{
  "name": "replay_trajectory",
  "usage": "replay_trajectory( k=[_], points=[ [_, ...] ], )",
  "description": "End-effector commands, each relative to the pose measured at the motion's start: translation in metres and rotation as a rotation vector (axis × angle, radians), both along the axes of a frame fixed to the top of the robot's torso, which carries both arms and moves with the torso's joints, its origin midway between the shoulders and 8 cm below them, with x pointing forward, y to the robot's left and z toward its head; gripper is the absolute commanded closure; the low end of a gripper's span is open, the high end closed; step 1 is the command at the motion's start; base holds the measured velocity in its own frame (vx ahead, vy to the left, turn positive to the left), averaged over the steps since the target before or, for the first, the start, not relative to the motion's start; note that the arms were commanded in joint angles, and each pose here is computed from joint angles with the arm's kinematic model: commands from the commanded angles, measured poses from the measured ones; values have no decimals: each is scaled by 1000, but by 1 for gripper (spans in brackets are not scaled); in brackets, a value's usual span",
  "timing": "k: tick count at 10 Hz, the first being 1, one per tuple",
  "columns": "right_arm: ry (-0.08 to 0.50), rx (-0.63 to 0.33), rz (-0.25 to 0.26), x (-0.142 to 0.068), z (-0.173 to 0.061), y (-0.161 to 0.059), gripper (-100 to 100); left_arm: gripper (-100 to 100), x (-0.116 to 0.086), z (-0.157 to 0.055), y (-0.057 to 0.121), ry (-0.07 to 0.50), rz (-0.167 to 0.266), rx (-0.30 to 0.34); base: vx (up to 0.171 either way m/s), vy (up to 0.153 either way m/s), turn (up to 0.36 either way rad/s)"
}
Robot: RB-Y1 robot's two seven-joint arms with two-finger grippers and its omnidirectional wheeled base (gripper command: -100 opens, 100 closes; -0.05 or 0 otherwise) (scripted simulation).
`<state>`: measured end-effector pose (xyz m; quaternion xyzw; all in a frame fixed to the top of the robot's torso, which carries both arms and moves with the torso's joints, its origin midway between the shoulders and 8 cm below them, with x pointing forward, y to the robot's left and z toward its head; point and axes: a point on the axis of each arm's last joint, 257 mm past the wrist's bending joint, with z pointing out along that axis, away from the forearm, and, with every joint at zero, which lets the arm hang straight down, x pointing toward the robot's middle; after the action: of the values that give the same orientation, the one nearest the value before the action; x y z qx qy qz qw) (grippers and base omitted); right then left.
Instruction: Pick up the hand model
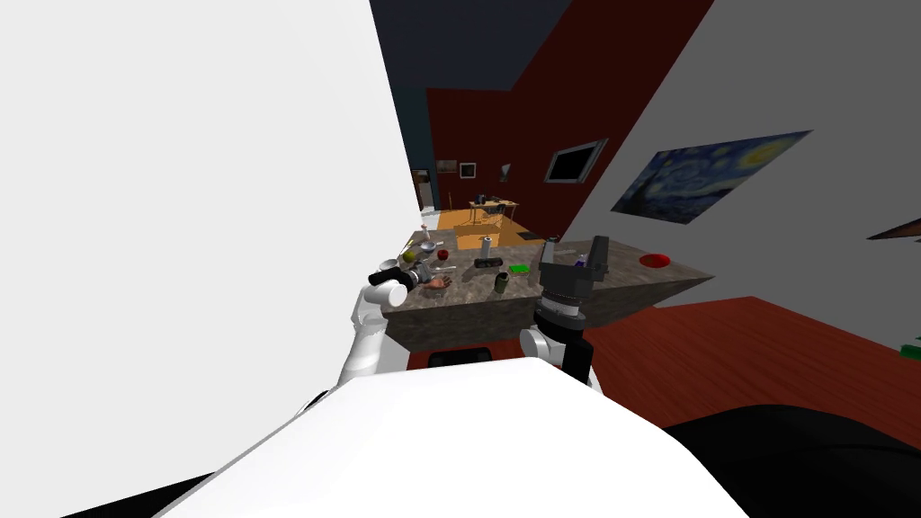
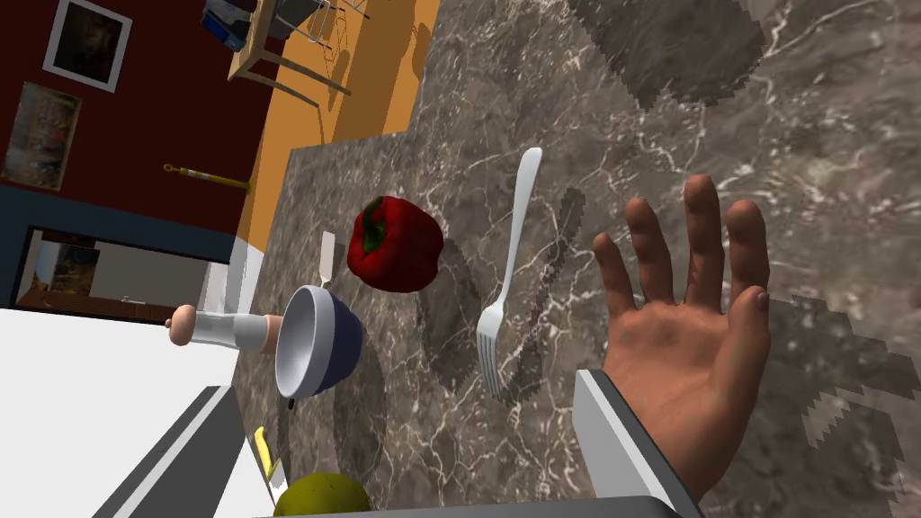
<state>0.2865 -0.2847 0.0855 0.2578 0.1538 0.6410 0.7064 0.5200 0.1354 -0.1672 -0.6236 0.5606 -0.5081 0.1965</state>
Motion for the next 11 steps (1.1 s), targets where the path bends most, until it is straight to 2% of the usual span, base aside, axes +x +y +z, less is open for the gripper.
replay_trajectory(
  k=[1, 5, 7, 11],
  points=[
    [0, 0, 0, 0, 0, 0, 0, -100, 2, -8, 7, 13, 5, 39, -1, -32, 61],
    [0, 0, 0, 0, 0, 0, 0, -100, 4, -16, 19, 32, 15, 86, 0, -31, 21],
    [0, 0, 0, 0, 0, 0, 0, -100, 6, -25, 31, 55, 26, 132, 0, -40, -25],
    [0, 0, 0, 0, 0, 0, 0, -100, 6, -31, 37, 68, 32, 154, 0, -27, 12]
  ],
)
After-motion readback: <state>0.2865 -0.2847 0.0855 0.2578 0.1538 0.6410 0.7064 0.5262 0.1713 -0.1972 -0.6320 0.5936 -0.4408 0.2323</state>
